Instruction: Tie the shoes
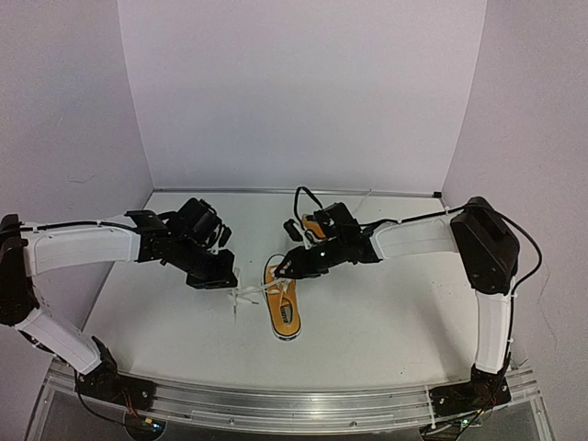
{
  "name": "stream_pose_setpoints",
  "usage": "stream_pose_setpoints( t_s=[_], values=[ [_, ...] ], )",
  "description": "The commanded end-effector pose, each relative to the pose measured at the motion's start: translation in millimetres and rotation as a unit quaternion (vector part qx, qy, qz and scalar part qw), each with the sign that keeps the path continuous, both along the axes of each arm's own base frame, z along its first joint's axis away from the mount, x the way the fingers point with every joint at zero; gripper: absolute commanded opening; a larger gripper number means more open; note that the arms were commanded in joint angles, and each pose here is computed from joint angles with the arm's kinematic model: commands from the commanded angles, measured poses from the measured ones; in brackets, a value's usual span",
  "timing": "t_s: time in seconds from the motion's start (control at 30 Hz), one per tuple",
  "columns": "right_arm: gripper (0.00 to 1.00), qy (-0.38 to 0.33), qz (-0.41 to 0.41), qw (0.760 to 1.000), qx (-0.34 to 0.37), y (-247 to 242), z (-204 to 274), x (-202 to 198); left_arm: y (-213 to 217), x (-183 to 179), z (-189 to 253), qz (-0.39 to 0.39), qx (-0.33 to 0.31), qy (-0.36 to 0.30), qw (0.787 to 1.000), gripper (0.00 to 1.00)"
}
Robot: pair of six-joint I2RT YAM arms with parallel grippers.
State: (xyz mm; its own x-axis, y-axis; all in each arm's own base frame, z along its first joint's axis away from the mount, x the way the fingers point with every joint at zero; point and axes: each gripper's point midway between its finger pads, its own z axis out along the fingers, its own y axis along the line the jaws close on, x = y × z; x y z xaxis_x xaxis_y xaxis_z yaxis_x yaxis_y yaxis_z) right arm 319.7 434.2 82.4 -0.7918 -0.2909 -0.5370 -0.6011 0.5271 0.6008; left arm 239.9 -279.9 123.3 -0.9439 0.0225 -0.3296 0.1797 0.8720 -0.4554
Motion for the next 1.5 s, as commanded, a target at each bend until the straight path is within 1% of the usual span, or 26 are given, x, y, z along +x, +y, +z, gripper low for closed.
stream_pose_setpoints(
  t_s=[0.0, 0.07, 0.17, 0.23, 0.4, 0.53, 0.73, 1.03, 1.13, 1.33, 1.47],
  values=[
    [0.4, -0.021, 0.022, 0.999, 0.012, -1, 18, -4, -27, 49, 33, 0.026, -0.071, -0.04, 0.996, 0.0],
    [0.37, -0.027, 0.032, 0.999, 0.009, -2, 21, -7, -34, 63, 35, 0.031, -0.076, -0.043, 0.996, 0.0],
    [0.28, -0.029, 0.047, 0.998, -0.006, -5, 19, -11, -39, 80, 36, 0.04, -0.078, -0.047, 0.995, 0.0],
    [0.23, -0.032, 0.054, 0.998, -0.011, -6, 19, -13, -40, 88, 35, 0.05, -0.086, -0.045, 0.994, 0.0],
    [0.17, -0.041, 0.066, 0.997, -0.009, -8, 25, -17, -46, 104, 31, 0.062, -0.107, -0.041, 0.991, 0.0],
    [0.1, -0.048, 0.071, 0.996, -0.007, -9, 27, -19, -59, 114, 32, 0.061, -0.127, -0.044, 0.989, 0.0],
    [0.04, -0.059, 0.074, 0.995, -0.003, -9, 33, -18, -75, 125, 22, 0.056, -0.145, -0.033, 0.987, 0.0],
    [0.03, -0.064, 0.075, 0.995, 0.002, -9, 36, -19, -90, 135, 7, 0.051, -0.154, -0.019, 0.987, 0.0],
    [0.03, -0.065, 0.073, 0.995, 0.004, -9, 36, -19, -96, 131, 0, 0.034, -0.161, -0.003, 0.986, 0.0],
    [0.03, -0.065, 0.074, 0.995, 0.011, -8, 37, -19, -93, 119, -14, 0.024, -0.156, 0.017, 0.987, 0.0],
    [0.03, -0.063, 0.077, 0.995, 0.011, -8, 35, -21, -98, 110, -17, 0.006, -0.171, 0.033, 0.985, 0.0]
  ],
)
